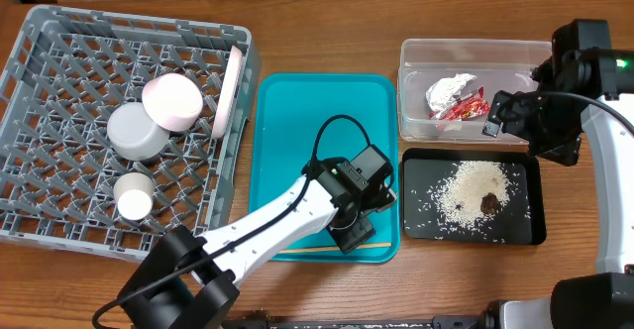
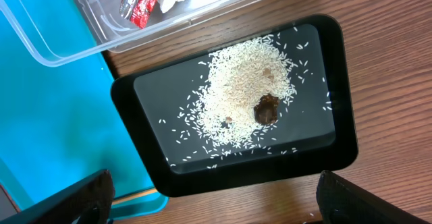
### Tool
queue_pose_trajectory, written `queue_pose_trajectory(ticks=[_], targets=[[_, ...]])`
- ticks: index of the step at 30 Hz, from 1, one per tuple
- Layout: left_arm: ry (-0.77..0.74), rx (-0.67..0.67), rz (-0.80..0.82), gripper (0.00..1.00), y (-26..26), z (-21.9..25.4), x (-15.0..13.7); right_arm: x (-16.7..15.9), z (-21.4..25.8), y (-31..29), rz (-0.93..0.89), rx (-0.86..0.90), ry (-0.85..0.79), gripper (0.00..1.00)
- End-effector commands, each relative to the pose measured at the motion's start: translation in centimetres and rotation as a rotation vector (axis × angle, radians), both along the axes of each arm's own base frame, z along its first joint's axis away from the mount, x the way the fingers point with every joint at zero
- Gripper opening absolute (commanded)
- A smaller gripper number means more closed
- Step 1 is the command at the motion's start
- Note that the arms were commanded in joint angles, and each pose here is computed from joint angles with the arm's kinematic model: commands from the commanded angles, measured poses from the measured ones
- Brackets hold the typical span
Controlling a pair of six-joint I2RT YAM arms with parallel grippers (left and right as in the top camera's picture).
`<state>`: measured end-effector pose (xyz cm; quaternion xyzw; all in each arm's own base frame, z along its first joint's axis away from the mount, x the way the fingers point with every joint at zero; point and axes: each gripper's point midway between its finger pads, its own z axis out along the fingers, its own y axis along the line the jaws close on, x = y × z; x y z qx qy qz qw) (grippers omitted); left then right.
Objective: Sort waste into correct bins and load items into the dishwasher
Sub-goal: 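Move the left gripper back to the tray and grasp the second chopstick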
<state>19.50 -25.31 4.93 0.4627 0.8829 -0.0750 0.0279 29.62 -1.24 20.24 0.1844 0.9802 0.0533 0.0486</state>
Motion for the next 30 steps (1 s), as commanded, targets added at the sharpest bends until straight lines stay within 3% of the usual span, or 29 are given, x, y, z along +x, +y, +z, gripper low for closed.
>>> queue_pose_trajectory(ticks=[1, 21, 24, 26, 30], targets=[[0.018, 0.018, -0.022, 0.62, 0.7, -0.8, -0.8, 0.2, 0.4, -0.2, -0.007, -0.007, -0.019, 0.97], [0.128, 0.141, -0.027, 0.65, 2.5, -6.0, -2.4, 0.2, 0.4, -0.2, -0.007, -0.007, -0.019, 0.97], [0.131, 0.149, -0.021, 0.54, 2.5, -6.3, -2.4, 0.2, 0.4, -0.2, -0.007, -0.007, -0.018, 0.97], [0.092, 0.181, 0.007, 0.29, 3.1, -6.4, -1.6, 0.2, 0.4, -0.2, -0.007, -0.007, -0.018, 0.97], [0.046, 0.218, 0.067, 0.17, 3.7, -6.4, -0.7, 0.2, 0.4, -0.2, -0.007, -0.007, -0.017, 0.97]])
